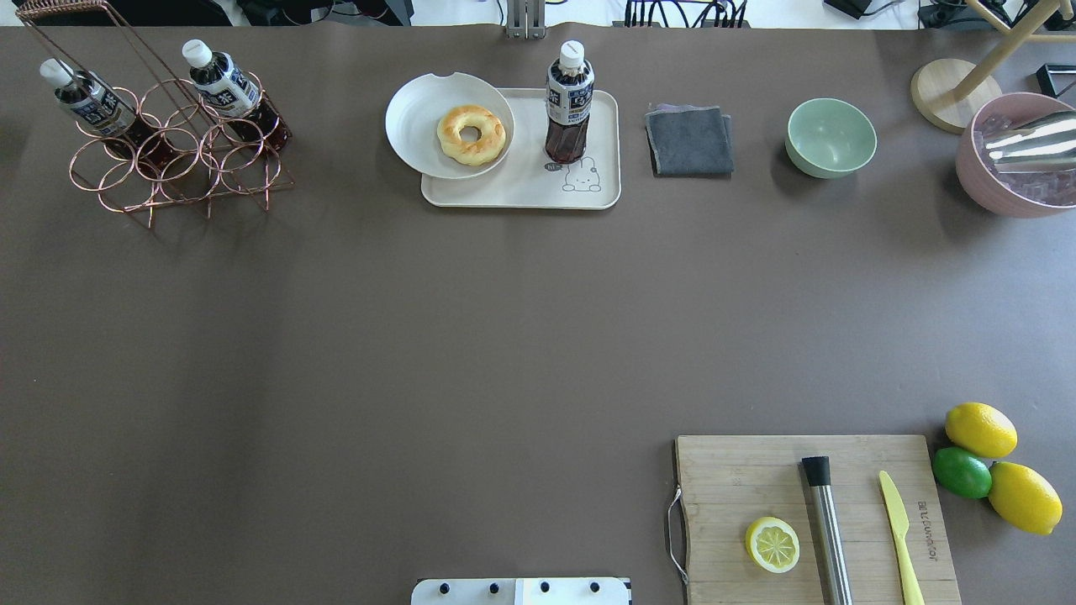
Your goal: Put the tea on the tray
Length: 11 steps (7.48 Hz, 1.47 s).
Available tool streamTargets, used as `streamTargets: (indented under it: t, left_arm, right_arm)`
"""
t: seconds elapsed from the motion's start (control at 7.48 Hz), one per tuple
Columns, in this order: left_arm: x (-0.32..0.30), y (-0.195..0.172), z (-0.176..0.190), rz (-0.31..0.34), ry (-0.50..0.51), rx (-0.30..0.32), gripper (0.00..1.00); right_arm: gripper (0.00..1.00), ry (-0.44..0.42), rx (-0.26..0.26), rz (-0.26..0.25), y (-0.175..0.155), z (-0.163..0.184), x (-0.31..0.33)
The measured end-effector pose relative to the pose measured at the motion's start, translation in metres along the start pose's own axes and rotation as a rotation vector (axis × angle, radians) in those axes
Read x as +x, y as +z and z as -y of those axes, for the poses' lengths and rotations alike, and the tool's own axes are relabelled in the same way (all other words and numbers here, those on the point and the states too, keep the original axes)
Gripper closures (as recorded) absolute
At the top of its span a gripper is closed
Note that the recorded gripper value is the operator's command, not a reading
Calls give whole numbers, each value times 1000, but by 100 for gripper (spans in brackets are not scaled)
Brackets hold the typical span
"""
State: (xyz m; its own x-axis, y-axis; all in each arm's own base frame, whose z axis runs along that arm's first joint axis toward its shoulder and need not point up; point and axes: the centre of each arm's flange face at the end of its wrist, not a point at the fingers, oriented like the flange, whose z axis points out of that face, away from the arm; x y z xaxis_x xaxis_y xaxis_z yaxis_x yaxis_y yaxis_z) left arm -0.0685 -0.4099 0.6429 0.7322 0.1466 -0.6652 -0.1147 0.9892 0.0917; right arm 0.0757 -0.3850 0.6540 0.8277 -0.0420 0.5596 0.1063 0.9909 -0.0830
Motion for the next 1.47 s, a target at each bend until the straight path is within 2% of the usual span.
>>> streamTargets:
  t: [1.47]
  left_arm:
    - [-12, 7, -6, 5, -29, -16, 0]
  right_arm:
    - [0, -11, 10, 5, -1, 2, -2]
